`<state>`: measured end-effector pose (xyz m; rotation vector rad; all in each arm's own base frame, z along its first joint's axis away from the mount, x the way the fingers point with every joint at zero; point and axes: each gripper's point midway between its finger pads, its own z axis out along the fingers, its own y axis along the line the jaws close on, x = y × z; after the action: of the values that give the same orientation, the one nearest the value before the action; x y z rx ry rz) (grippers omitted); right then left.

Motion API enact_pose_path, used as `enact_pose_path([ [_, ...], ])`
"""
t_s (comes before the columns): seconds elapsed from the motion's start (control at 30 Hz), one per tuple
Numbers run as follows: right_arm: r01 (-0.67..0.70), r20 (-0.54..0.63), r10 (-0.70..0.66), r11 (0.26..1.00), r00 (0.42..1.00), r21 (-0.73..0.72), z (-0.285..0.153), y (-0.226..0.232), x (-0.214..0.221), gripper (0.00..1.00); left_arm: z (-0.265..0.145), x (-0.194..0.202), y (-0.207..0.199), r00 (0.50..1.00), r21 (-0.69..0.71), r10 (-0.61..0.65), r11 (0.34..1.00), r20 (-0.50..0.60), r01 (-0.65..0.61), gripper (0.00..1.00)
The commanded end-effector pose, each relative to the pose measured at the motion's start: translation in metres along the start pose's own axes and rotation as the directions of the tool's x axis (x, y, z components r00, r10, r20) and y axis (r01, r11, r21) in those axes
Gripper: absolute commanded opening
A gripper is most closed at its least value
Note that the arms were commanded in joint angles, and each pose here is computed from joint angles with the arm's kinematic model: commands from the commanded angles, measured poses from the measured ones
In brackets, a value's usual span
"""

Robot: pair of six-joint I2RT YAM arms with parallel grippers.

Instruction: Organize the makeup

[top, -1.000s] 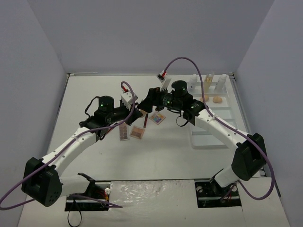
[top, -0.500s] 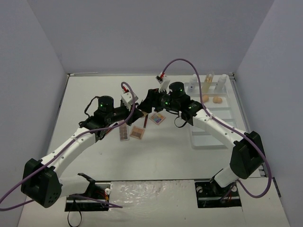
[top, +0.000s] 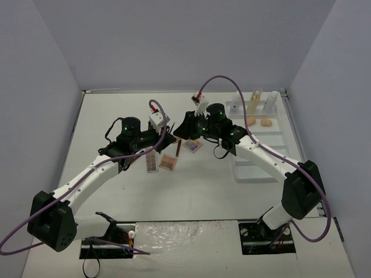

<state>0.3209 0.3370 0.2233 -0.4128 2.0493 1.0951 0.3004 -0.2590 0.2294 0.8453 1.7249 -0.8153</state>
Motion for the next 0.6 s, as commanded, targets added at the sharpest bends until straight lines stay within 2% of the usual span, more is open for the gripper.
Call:
enact_pose_path([
  [0.0,0.042,0.068,-0.041,0.999,0.997,-0.009,-0.009,0.011,-0.02,0.03,0.001,-0.058,0.003,0.982,-0.025,0.084,0.996,0.171,-0.081,0.04],
  [0.07,0.033,0.073,-0.034,0.999,0.997,0.014,-0.009,0.006,-0.022,0.0,0.003,-0.048,0.015,0.989,-0.081,0.056,0.996,0.137,-0.045,0.15],
  [0.1,0.029,0.079,-0.032,0.999,0.996,0.032,-0.009,0.002,-0.025,0.0,0.004,-0.042,0.022,0.992,-0.114,0.039,0.993,0.123,-0.025,0.24],
  [0.13,0.022,0.088,-0.027,0.998,0.996,0.062,-0.011,-0.005,-0.027,0.0,0.004,-0.037,0.03,0.993,-0.158,0.021,0.987,0.112,-0.003,0.41],
  [0.17,0.017,0.095,-0.024,0.997,0.995,0.071,-0.012,-0.009,-0.03,0.0,0.004,-0.034,0.031,0.995,-0.164,0.005,0.986,0.105,0.013,0.51],
  [0.23,-0.005,0.125,-0.014,0.989,0.992,0.149,-0.018,-0.031,-0.038,0.0,0.0,-0.027,0.049,0.995,-0.271,-0.036,0.961,0.092,0.059,0.7],
  [0.33,-0.052,0.186,-0.007,0.949,0.983,0.311,-0.036,-0.078,-0.054,0.0,-0.014,-0.011,0.073,0.994,-0.422,-0.096,0.9,0.047,0.106,0.89],
  [0.4,-0.084,0.222,-0.013,0.904,0.975,0.419,-0.05,-0.109,-0.063,0.0,-0.029,-0.006,0.089,0.991,-0.514,-0.127,0.848,0.04,0.129,0.95],
  [0.5,-0.147,0.282,-0.035,0.787,0.959,0.599,-0.08,-0.163,-0.074,0.0,-0.063,0.005,0.113,0.981,-0.652,-0.192,0.74,0.034,0.167,0.97],
  [0.57,-0.209,0.325,-0.046,0.681,0.944,0.702,-0.104,-0.203,-0.078,0.0,-0.099,0.017,0.135,0.965,-0.765,-0.257,0.611,0.05,0.202,0.97],
])
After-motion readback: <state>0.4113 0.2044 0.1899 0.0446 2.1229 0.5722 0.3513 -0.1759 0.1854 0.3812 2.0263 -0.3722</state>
